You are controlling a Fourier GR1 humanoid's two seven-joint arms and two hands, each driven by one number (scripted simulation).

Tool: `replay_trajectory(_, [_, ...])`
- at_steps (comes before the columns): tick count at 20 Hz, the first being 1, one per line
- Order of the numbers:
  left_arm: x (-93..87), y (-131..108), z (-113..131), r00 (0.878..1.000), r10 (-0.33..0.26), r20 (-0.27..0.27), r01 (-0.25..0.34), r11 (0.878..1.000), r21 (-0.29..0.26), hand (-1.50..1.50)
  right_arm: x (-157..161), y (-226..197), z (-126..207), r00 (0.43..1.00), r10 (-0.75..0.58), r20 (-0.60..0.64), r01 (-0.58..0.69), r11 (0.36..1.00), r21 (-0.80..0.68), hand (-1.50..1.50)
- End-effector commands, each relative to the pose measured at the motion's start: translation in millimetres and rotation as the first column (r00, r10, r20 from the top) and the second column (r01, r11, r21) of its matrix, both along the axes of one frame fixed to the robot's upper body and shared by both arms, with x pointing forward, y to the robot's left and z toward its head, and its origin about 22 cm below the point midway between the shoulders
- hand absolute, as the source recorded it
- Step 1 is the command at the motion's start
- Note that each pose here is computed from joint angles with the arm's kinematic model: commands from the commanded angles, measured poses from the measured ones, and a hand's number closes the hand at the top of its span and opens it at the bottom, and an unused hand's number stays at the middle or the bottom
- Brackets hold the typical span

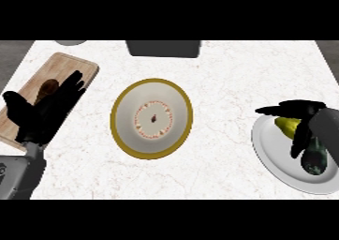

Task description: Pick the pear from the plate and place it in the bowl

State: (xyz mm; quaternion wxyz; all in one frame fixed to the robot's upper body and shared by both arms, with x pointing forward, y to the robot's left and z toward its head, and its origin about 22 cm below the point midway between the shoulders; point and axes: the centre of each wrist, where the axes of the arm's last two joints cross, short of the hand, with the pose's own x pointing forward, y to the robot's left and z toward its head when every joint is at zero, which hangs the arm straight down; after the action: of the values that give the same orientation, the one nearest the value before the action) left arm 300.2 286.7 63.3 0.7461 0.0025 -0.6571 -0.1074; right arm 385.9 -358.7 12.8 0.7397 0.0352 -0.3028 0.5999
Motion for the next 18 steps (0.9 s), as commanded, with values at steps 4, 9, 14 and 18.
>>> replay_trajectory(4, [4.4,9,7,1.000,0.010,-0.002,-0.010,1.000,-0.007,0.00,-10,9,-24,0.999,0.046,-0.001,-0.045,0.982,0.186,1.50])
replay_trajectory(9, [-11.6,-4,-9,1.000,-0.013,-0.009,0.013,1.000,0.000,0.00,-13,-10,-18,1.000,0.009,0.015,-0.012,0.983,0.185,1.50])
replay_trajectory(14, [5.1,-4,-1,1.000,0.014,0.000,-0.014,1.000,0.007,0.00,-14,-8,-21,0.998,0.027,0.049,-0.036,0.978,0.207,1.50])
replay_trajectory(18, [3.5,9,0,1.000,0.009,0.001,-0.009,1.000,0.001,0.00,-7,-7,-12,0.997,0.011,0.077,-0.030,0.967,0.252,1.50])
